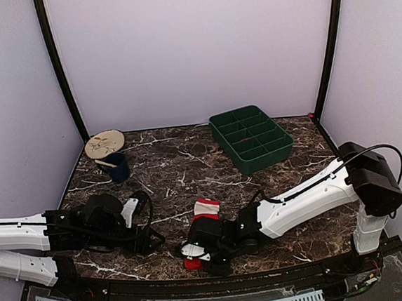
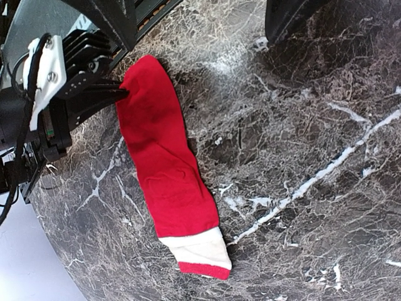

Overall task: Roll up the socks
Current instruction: Pick up the sock from the center of the board, then roll the sock at the center of the board.

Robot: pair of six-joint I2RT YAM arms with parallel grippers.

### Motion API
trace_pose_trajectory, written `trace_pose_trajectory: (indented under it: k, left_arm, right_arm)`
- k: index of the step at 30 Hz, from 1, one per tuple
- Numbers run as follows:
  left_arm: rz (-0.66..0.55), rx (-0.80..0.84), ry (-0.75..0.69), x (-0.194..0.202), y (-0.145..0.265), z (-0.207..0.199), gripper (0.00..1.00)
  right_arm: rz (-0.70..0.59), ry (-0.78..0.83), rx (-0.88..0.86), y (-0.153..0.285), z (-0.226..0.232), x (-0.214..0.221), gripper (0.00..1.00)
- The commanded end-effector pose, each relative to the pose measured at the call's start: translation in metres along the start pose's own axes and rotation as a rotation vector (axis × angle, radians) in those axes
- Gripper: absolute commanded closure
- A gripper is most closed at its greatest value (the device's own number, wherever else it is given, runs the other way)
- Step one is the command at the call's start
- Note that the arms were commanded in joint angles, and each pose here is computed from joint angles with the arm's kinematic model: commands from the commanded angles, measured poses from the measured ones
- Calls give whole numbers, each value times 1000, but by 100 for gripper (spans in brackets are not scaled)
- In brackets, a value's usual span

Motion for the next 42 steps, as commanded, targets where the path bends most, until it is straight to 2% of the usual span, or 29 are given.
trace_pose_trajectory:
  k: [1, 11, 21, 25, 32, 42]
  left_arm:
    - [-32, 9, -54, -6, -1, -3, 28]
    - [-59, 90, -182, -10, -6, -16, 27]
    - [-87, 204, -310, -11, -16, -33, 25]
    - [-74, 233, -379, -12, -24, -42, 21]
    - [-66, 239, -612, 4, -39, -66, 20]
    - [-159, 261, -702, 7, -40, -74, 23]
  right_arm:
    - [19, -68, -103, 3, -1, 1, 100]
    - [34, -262, -417, 19, -1, -7, 100]
    - [8, -399, -624, 37, -17, -15, 100]
    - [30, -430, -666, 36, -22, -10, 100]
    - [61, -471, -711, 33, -31, -1, 100]
    - [104, -479, -742, 27, -35, 6, 100]
Point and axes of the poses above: each gripper's point midway between its finger pads, its own y axis back along the fingers, its own z axis along the line the jaws close on, x = y × z, the point moved 3 cm from there along y, back along the fingers, and after that the axes turned 4 degrees about -y, right-handed, at the moved point
